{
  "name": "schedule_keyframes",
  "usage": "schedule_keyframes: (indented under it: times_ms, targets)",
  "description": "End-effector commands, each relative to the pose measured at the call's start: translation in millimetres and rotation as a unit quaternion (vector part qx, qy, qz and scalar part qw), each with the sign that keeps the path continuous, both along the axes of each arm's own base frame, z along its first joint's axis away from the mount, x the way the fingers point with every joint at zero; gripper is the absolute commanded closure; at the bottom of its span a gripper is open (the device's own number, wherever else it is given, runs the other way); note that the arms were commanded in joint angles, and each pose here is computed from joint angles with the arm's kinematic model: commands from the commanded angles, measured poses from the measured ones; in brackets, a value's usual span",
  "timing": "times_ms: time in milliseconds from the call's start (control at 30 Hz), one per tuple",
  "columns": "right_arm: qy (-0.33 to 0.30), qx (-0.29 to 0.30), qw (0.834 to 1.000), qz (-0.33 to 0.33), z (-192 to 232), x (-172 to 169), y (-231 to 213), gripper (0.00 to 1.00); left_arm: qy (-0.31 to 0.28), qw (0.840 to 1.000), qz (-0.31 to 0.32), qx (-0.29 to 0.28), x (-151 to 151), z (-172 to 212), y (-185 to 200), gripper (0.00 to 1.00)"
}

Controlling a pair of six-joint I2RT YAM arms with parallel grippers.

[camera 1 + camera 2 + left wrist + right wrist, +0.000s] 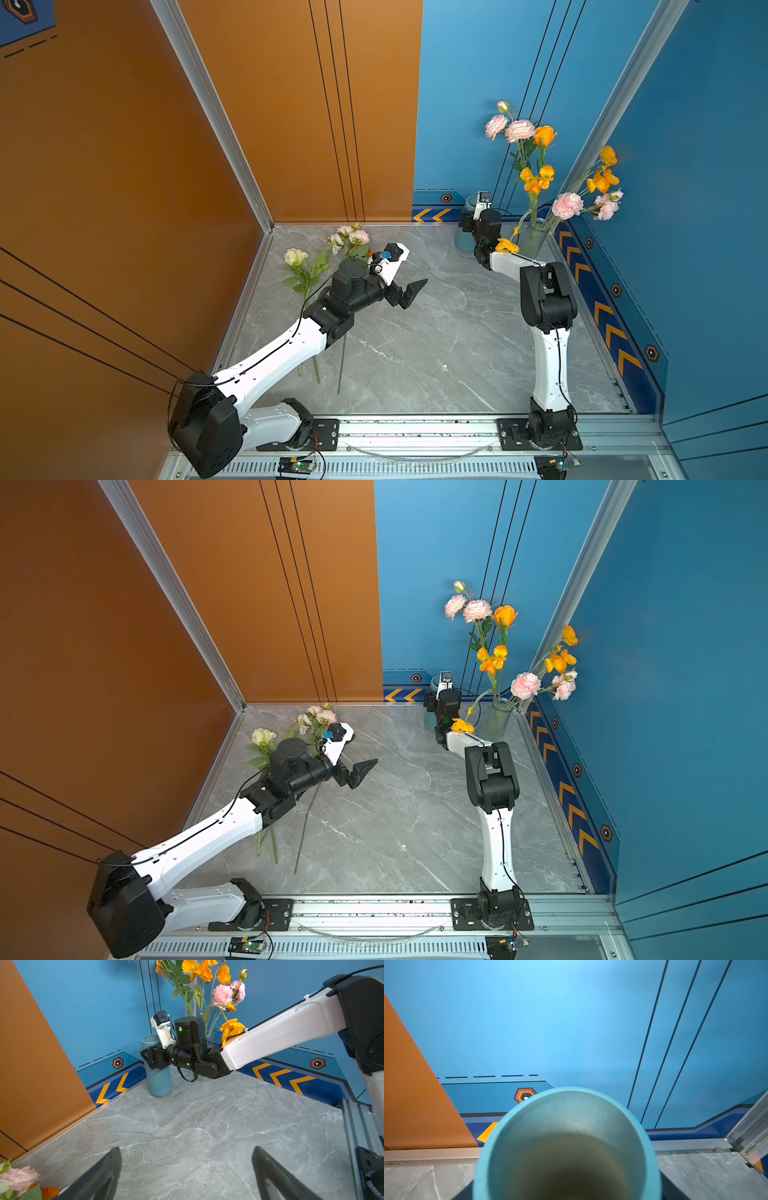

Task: Arrange the flowers into the vase
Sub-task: 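Lift and carry the teal vase toward the table centre with the right gripper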

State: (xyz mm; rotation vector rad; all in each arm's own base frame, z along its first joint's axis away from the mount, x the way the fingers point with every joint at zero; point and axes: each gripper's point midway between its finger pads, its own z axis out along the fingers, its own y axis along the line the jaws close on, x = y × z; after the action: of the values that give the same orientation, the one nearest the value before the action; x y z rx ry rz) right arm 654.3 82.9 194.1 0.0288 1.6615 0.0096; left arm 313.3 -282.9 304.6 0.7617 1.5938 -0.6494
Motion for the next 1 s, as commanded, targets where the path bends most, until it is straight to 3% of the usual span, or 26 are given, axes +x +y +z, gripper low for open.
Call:
schedule_keyframes:
  times_ms: [0,67,333,700,967]
  targets:
    - [-0.052,0.023,0.997,0.055,41,-14,19,0.36,-0.009,1.000,-0.010,-0.016,-3,10,0,0.02]
    - [-0.063,0.035,0.994,0.082,49,-24,28,0.45,-0.014,1.000,-0.009,-0.017,-4,13,2,0.02]
    - [-0.072,0.076,0.971,0.216,86,-81,86,0.60,-0.031,0.999,0.000,-0.022,-7,24,10,0.02]
    - [-0.059,0.087,0.935,0.340,107,-208,188,0.64,-0.080,0.995,0.059,-0.013,-11,48,44,0.02]
    - [-0.034,0.030,0.918,0.393,110,-315,244,0.64,-0.018,0.984,0.176,0.012,-64,30,109,0.02]
